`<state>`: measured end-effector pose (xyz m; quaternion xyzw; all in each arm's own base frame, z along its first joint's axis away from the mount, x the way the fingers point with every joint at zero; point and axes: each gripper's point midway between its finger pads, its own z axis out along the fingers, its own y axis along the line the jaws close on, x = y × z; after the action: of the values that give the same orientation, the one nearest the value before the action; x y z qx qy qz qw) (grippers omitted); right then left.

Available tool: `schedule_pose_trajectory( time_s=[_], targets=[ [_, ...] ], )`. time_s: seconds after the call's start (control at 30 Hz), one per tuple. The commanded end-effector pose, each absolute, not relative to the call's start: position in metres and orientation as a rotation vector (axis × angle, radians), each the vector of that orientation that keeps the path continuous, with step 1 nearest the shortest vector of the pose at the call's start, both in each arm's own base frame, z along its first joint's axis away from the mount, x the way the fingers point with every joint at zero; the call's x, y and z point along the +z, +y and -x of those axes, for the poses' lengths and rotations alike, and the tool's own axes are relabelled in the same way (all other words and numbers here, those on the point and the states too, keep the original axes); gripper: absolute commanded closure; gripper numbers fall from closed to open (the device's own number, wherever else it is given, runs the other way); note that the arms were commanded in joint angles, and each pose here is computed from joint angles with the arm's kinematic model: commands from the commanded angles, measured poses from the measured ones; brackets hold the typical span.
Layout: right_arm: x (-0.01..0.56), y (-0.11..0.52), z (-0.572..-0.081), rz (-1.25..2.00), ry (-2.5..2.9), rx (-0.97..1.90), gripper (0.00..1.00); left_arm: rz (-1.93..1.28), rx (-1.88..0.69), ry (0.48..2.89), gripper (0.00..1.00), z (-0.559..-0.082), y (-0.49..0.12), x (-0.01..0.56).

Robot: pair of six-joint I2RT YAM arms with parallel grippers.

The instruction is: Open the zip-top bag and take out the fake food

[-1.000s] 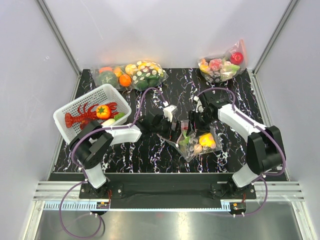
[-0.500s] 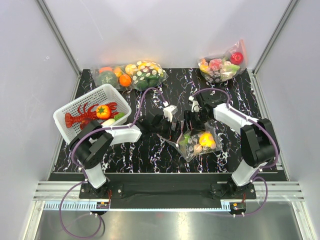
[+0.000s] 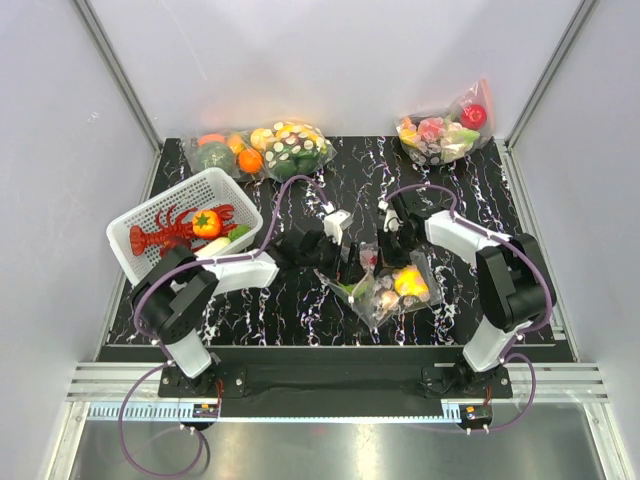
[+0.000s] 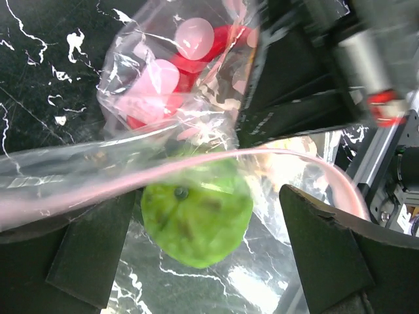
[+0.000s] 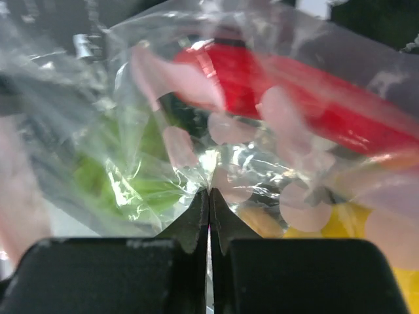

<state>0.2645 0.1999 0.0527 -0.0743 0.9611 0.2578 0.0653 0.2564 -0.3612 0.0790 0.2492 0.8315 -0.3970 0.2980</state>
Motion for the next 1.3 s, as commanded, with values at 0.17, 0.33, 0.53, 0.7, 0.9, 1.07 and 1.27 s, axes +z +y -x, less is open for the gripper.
schedule_pose_trajectory(
  time_s=[0.17, 0.33, 0.53, 0.7, 0.9, 1.07, 1.27],
  targets=[
    [0.036, 0.186, -0.264, 0.141, 2.968, 0.630, 1.00, -0.663, -1.047, 2.117, 0.01, -0.259, -0.359, 0.100],
    [0.035, 0.188, -0.267, 0.126, 2.968, 0.634, 1.00, -0.732, -0.959, 2.142, 0.01, -0.254, -0.354, 0.092],
    [0.037, 0.191, -0.270, 0.118, 2.957, 0.651, 1.00, -0.814, -0.803, 2.155, 0.01, -0.254, -0.342, 0.087],
    [0.037, 0.191, -0.270, 0.117, 2.957, 0.649, 1.00, -0.863, -0.776, 2.164, 0.01, -0.245, -0.344, 0.082],
    [0.041, 0.192, -0.272, 0.110, 2.943, 0.654, 1.00, -0.900, -0.753, 2.189, 0.01, -0.238, -0.352, 0.065],
    [0.043, 0.192, -0.273, 0.107, 2.933, 0.656, 1.00, -0.914, -0.786, 2.181, 0.26, -0.238, -0.360, 0.066],
    [0.042, 0.188, -0.274, 0.080, 2.933, 0.612, 1.00, -0.927, -0.807, 2.151, 0.65, -0.231, -0.355, 0.086]
  ],
)
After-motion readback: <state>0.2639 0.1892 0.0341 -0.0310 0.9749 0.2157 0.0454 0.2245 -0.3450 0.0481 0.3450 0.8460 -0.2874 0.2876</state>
